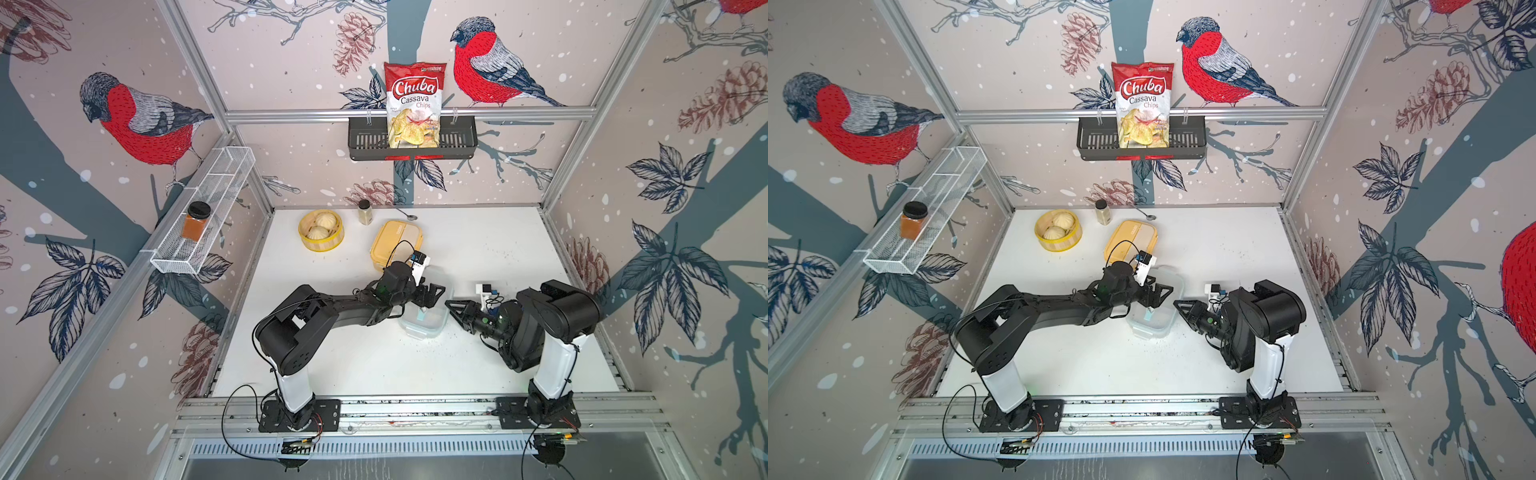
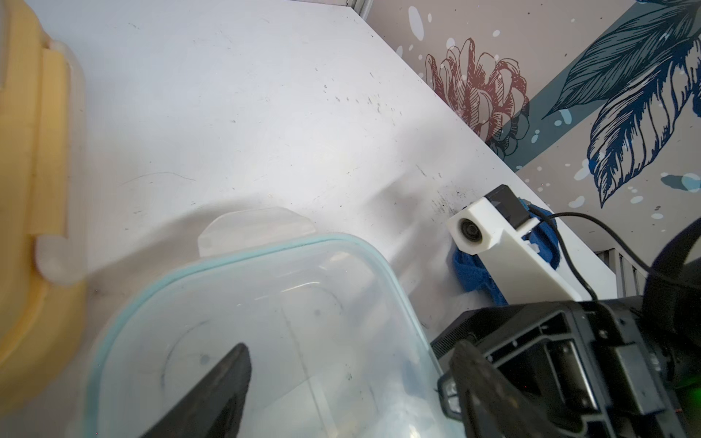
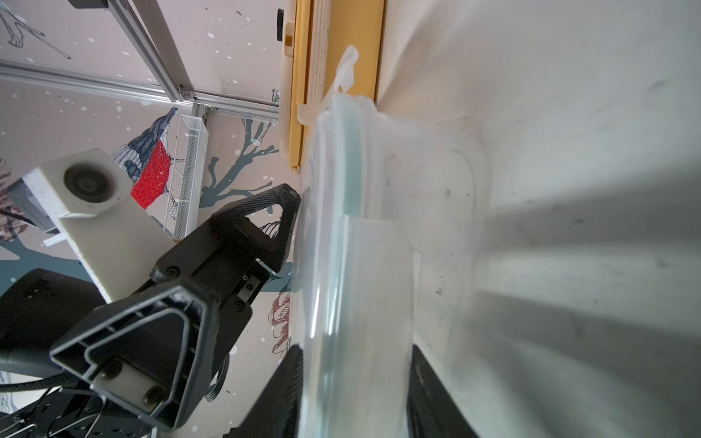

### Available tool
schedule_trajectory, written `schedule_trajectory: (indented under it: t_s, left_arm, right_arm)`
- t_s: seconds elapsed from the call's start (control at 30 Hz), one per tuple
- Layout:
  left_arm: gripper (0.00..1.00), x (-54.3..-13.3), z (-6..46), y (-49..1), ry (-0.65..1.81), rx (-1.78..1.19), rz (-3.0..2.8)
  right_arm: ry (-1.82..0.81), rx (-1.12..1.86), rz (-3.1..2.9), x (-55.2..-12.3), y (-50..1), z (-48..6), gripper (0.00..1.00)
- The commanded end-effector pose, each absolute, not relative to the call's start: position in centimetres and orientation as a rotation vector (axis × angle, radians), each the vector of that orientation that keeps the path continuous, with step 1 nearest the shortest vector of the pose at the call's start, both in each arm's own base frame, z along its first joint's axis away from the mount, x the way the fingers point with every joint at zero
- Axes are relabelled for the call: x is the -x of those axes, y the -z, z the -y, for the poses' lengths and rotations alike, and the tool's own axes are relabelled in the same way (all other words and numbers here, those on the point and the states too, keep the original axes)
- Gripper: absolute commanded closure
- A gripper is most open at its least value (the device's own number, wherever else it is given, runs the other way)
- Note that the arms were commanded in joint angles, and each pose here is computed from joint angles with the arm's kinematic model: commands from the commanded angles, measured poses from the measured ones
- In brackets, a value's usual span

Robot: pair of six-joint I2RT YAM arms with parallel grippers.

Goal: Wipe the insides of the lunch boxes
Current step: Open the fastener of the lunch box.

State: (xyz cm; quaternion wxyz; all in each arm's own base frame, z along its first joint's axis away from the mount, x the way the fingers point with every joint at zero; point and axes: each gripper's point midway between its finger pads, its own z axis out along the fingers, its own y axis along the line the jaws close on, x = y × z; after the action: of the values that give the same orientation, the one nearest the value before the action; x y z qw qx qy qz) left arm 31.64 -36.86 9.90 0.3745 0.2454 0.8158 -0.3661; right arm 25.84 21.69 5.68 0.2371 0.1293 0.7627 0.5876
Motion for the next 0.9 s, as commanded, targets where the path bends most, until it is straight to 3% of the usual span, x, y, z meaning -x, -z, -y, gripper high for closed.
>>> schedule_trajectory:
  t_s: [0.0, 0.43, 0.87]
  left_arm:
    - [0.16, -29.0, 34.8, -4.7, 0.888, -0.617, -2.346]
    - [0.17, -29.1, 34.4, -3.0, 0.827, -0.616, -2.393]
    - [0.18, -29.4, 34.3, -2.0, 0.775, -0.625, -2.424]
  right_arm:
    - [-1.666, -0.198, -1.889, -26.4, -10.0, -22.1, 0.64]
    - [-1.63, -0.199, -1.965, -25.8, -8.8, -21.7, 1.0]
    - [-1.468, -0.116, -2.154, -27.0, -7.0, -22.2, 1.0]
